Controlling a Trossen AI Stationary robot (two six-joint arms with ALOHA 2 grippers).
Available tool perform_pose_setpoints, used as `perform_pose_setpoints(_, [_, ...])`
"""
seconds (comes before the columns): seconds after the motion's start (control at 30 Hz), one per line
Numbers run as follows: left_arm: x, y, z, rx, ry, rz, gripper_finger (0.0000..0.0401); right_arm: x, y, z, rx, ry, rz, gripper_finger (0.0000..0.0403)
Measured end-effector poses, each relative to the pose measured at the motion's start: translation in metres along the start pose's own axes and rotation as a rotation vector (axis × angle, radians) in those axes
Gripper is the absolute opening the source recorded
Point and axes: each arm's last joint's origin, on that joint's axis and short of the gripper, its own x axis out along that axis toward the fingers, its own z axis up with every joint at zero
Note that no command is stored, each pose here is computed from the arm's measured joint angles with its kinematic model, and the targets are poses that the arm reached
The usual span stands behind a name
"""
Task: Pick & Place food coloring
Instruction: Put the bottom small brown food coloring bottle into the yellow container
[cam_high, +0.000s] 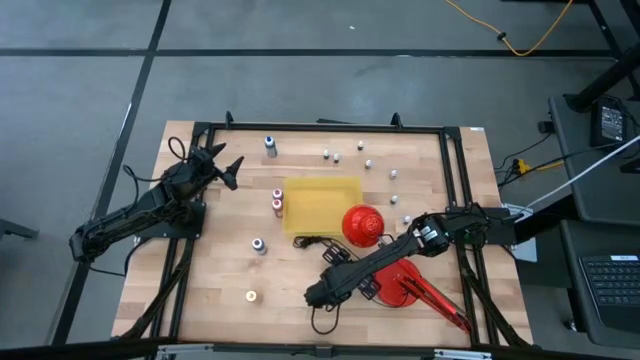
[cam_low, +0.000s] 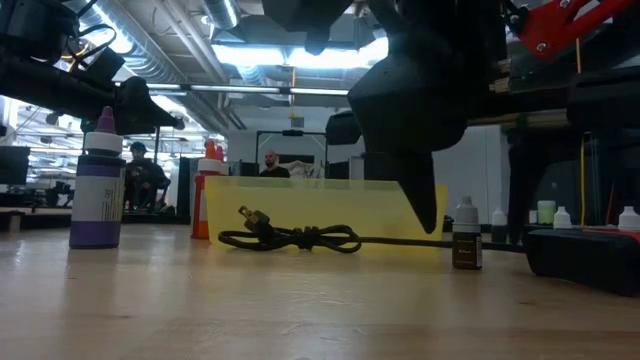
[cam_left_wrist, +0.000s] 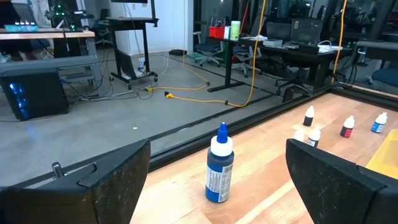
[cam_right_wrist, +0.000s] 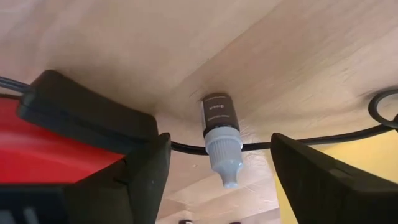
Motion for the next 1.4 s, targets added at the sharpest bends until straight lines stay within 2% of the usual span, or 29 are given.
perform_pose_setpoints(0.47, [0.0,0.0,0.0,0.0,0.0,0.0,0.0364,-0.013,-0.001,-0.008,0.039,-0.034,-0.01,0.0151])
perform_pose_setpoints(0.63, [0.0,0.0,0.0,0.0,0.0,0.0,0.0364,-0.013,0.0,-0.007,0.062,-0.047,0.019,0.0115])
perform_pose_setpoints(1.0, [0.0,0.0,0.0,0.0,0.0,0.0,0.0364,-0.013,0.0,-0.005,0.069,-0.064,0.016,0.0108])
perform_pose_setpoints(1.27, [0.0,0.0,0.0,0.0,0.0,0.0,0.0365,-0.014,0.0,-0.005,0.072,-0.067,0.014,0.0057])
perform_pose_setpoints(1.4, [0.0,0.0,0.0,0.0,0.0,0.0,0.0363,-0.014,-0.001,-0.005,0.086,-0.068,0.015,0.0055])
